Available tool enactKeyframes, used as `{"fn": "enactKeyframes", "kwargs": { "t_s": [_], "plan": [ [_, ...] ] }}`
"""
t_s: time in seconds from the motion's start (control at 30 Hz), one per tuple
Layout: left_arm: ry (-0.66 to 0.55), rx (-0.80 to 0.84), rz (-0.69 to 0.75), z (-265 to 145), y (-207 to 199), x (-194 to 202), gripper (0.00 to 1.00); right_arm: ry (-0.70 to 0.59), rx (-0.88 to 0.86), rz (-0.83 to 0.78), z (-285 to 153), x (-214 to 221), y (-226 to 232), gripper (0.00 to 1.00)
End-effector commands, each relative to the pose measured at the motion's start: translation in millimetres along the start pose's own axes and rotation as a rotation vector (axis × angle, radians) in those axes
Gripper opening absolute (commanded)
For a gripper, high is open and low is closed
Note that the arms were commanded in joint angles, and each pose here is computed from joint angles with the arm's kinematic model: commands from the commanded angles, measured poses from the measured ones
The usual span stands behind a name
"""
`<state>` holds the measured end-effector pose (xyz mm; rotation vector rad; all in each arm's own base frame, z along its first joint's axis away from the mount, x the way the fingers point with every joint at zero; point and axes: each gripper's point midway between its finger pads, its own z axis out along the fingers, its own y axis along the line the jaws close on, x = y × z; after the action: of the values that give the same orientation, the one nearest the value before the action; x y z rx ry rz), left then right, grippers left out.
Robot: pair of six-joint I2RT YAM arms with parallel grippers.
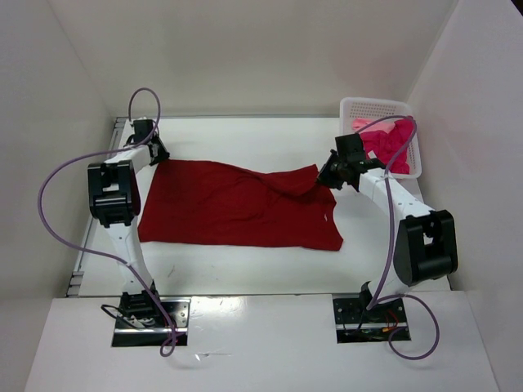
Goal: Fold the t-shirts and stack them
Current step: Grap the side of the flattened tshirt furthest away from the robot with both arms
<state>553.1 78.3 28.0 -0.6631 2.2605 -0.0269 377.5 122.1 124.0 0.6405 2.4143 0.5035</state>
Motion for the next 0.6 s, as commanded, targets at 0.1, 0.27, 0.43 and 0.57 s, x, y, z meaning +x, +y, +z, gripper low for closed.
{"fn": "enactKeyframes", "kwargs": {
  "t_s": [0.1,0.27,0.43,0.57],
  "plan": [
    [0.057,-0.006,0.023,-9.4,4.1,21.8,0.24,-0.069,-0.074,-0.015,-14.8,-19.9,18.5,0.00],
    [0.013,-0.014,0.009,-23.4,2.9,5.7,0.04,-0.068,-0.074,-0.015,-16.3,-17.8,16.7,0.00],
    [-0.063,0.006,-0.022,-58.8,-4.5,-22.0,0.00,-0.053,-0.090,-0.016,-22.7,-16.2,21.2,0.00],
    [-0.118,0.053,-0.043,-92.0,-14.2,-41.8,0.00,-0.046,-0.137,-0.021,-42.6,-18.2,34.2,0.00]
  ]
}}
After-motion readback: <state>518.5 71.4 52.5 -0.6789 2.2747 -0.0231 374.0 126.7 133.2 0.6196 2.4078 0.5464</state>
